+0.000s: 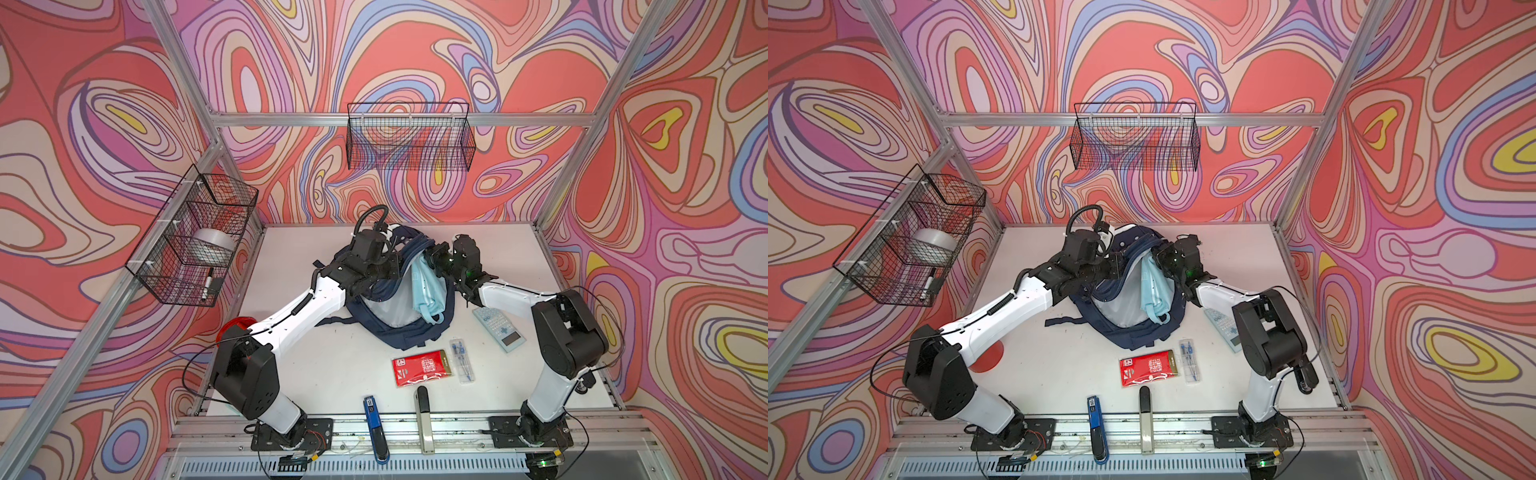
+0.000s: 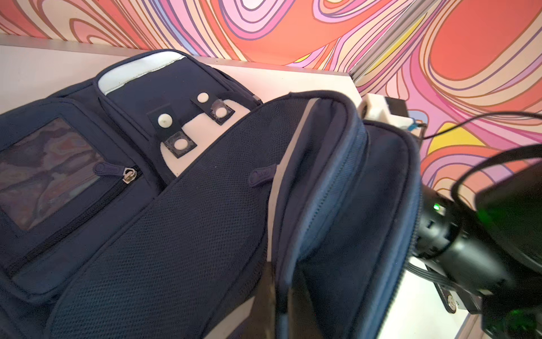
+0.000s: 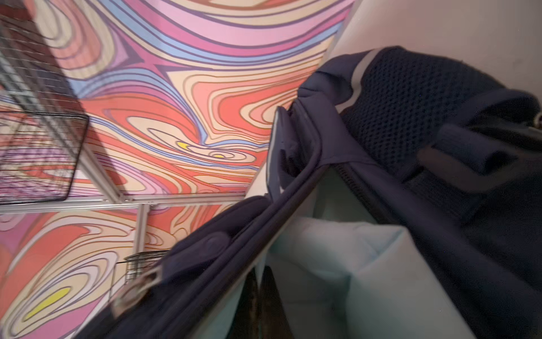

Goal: Pack books, pencil case, and school supplies into a backpack
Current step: Place the pencil pouch in the student bag, then pick up the compass set from the bottom-center of the table.

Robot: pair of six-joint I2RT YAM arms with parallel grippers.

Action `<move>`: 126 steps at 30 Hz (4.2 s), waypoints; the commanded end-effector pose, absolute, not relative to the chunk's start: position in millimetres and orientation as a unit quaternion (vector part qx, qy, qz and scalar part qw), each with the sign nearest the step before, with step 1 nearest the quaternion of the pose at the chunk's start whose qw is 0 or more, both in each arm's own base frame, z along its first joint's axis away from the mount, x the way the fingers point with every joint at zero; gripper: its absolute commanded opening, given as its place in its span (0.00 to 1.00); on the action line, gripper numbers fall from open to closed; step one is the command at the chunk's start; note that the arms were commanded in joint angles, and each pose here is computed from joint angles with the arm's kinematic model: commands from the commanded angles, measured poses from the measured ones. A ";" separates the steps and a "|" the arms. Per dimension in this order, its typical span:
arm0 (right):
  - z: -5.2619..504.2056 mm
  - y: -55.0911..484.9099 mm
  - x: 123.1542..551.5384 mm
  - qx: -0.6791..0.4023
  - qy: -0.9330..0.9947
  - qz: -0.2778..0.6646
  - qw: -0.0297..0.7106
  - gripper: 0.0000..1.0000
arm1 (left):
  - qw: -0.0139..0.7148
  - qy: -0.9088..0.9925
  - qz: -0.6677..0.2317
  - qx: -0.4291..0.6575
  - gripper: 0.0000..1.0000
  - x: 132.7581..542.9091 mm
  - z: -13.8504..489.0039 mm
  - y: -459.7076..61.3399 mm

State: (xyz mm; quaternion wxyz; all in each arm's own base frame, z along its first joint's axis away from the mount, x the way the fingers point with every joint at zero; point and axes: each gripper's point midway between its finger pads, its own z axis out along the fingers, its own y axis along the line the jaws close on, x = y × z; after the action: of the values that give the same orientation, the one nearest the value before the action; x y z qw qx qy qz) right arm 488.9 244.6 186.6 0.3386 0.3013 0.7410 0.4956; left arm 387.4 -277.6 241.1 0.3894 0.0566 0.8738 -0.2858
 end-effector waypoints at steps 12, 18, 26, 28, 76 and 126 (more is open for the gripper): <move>220.5 237.6 456.8 0.144 0.857 0.379 0.319 0.59 | 0.424 0.845 -0.325 0.033 0.00 386.9 264.9 -278.6; 224.8 203.9 406.2 0.097 0.899 0.295 0.308 0.65 | 0.429 0.843 -0.323 0.033 0.00 388.1 266.1 -277.6; 195.6 194.9 348.2 0.053 0.899 0.307 0.308 0.64 | 0.443 0.841 -0.302 0.074 0.00 391.4 280.0 -281.4; 180.8 182.5 349.0 0.081 0.891 0.310 0.321 0.50 | 0.449 0.838 -0.298 0.088 0.00 390.1 286.7 -282.1; 160.4 257.7 469.9 0.202 0.769 0.415 0.441 0.00 | 0.413 0.850 -0.308 0.113 0.00 363.3 273.4 -308.0; 156.0 143.3 294.6 0.051 0.938 0.200 0.278 0.98 | 0.339 0.885 -0.296 0.119 0.00 335.5 208.4 -278.2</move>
State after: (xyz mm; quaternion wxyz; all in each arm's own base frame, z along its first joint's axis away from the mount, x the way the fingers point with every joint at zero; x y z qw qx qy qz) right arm 315.0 150.3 188.8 0.3260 0.0533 0.9183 0.2180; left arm 350.1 -288.5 213.6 0.3511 0.1281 0.8815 -0.2886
